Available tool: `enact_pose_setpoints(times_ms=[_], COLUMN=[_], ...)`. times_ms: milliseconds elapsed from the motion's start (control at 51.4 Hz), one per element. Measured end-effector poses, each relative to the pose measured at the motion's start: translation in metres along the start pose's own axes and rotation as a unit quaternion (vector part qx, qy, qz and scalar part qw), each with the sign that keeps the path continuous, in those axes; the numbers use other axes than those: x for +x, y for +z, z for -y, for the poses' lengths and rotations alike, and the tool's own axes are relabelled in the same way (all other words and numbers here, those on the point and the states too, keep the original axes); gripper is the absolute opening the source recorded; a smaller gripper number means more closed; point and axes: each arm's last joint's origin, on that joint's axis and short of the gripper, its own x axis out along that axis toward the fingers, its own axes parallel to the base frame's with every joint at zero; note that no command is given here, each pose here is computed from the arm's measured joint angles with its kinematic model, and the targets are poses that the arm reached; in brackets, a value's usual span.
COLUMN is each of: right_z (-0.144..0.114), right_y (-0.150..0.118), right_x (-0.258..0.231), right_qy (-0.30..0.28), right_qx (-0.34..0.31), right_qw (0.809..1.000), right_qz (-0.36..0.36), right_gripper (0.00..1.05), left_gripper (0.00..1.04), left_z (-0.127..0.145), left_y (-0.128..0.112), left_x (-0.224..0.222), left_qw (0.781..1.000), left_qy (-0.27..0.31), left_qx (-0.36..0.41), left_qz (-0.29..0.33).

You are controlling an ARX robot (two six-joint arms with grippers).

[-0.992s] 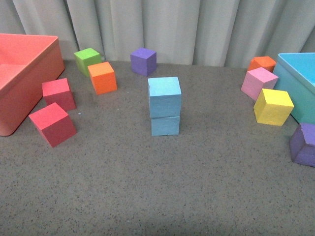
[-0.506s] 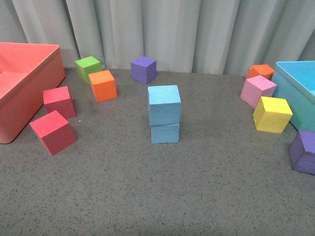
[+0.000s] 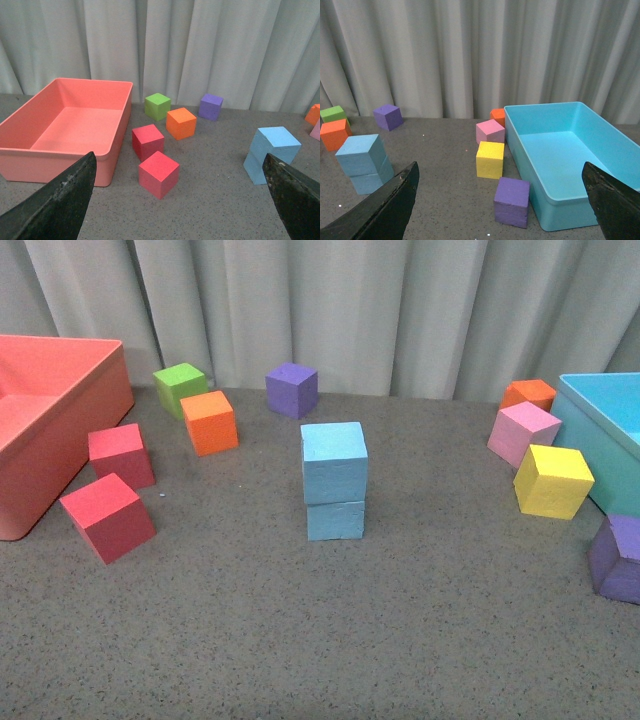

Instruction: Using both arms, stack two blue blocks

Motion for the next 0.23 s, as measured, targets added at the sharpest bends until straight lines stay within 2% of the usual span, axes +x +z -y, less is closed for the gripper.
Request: enact_pose_setpoints(times_ms=[233], right_z=[0.0], right_y=[0.0], right_x=[0.0], right_qy=[0.0], right_qx=[0.0], right_qw=[1.0], right_qz=[0.0], right_gripper=[0.95], left_gripper=[0.98], left_z=[0.0], left_y=[0.0], left_x=[0.0], left_qw=[1.0], left_qy=[0.0], left_qx=[0.0], left_qz=[0.0])
